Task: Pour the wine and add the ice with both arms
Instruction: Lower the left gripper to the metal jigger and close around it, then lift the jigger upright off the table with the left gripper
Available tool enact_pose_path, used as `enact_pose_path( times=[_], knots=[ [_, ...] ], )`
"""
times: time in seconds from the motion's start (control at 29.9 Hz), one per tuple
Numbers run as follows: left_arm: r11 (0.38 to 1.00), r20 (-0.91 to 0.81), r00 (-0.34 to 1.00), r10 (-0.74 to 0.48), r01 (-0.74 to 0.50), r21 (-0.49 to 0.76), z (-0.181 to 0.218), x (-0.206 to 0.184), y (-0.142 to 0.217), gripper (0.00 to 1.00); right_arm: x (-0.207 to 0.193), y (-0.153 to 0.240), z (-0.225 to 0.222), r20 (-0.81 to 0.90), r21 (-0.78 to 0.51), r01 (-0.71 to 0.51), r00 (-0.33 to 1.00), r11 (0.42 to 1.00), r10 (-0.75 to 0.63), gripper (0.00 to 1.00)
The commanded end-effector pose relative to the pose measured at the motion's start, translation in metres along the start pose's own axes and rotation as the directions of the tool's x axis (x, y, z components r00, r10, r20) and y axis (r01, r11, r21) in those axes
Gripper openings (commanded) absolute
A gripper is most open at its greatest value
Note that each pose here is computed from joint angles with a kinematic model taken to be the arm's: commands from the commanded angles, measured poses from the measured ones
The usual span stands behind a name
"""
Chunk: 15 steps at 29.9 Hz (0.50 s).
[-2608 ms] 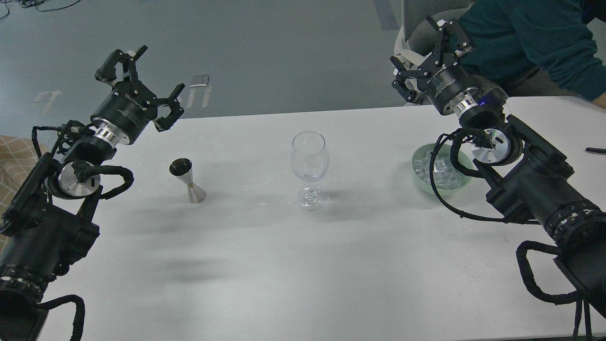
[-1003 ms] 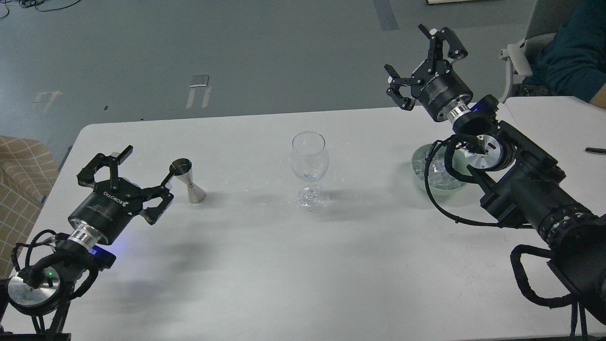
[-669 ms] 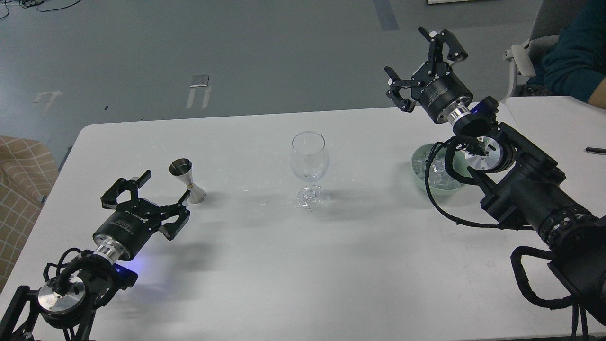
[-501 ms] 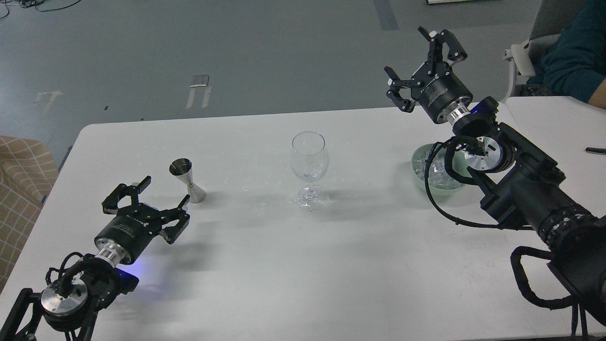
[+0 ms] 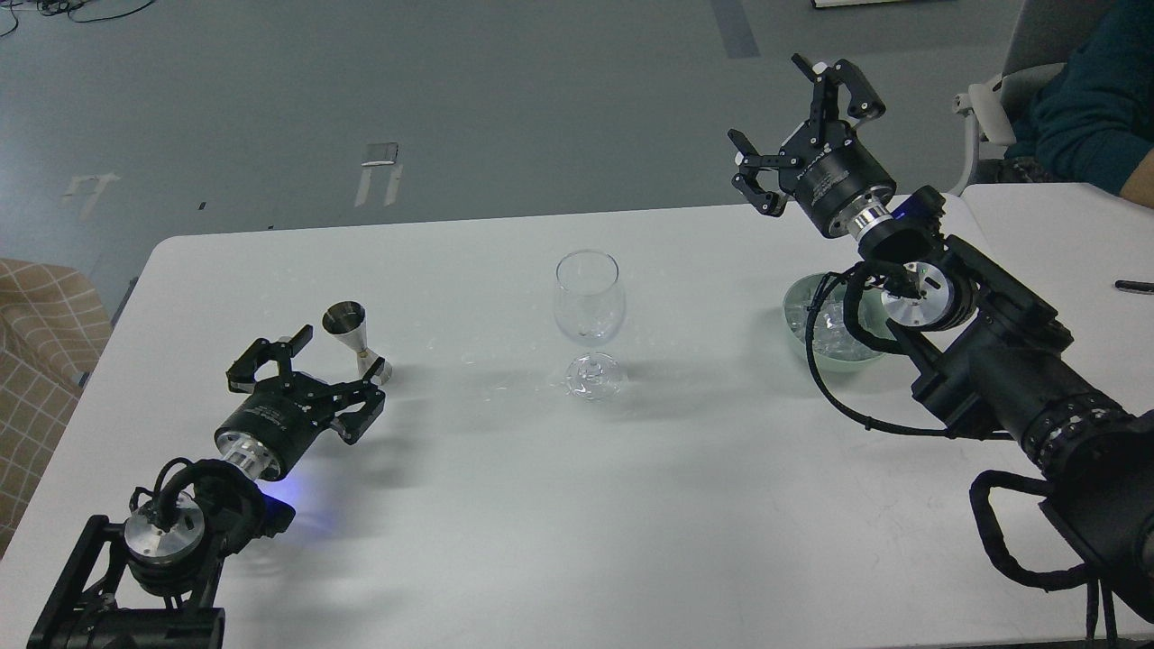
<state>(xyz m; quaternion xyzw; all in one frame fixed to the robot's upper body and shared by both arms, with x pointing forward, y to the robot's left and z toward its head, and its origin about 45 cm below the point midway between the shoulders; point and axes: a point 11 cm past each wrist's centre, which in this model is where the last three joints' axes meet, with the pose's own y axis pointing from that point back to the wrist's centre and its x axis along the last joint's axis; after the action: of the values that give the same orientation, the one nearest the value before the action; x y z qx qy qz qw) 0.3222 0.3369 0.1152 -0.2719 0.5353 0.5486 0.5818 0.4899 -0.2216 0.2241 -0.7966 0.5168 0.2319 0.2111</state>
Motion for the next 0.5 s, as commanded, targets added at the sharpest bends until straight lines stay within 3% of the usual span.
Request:
enact_pose_path(
  times=[0.0,0.47],
  knots=[
    [1.0,0.001,1.0,0.016,-0.016,0.002,0.0,0.003,-0.006,0.94,-0.002,-0.001,0.003,0.005,-0.002,0.001,1.0,1.0,-0.001,1.0],
    [1.0,0.001,1.0,0.007,-0.007,0.002,0.002,-0.006,-0.026,0.9,-0.002,0.0,0.004,0.005,-0.004,0.0,1.0,1.0,0.0,1.0]
  ],
)
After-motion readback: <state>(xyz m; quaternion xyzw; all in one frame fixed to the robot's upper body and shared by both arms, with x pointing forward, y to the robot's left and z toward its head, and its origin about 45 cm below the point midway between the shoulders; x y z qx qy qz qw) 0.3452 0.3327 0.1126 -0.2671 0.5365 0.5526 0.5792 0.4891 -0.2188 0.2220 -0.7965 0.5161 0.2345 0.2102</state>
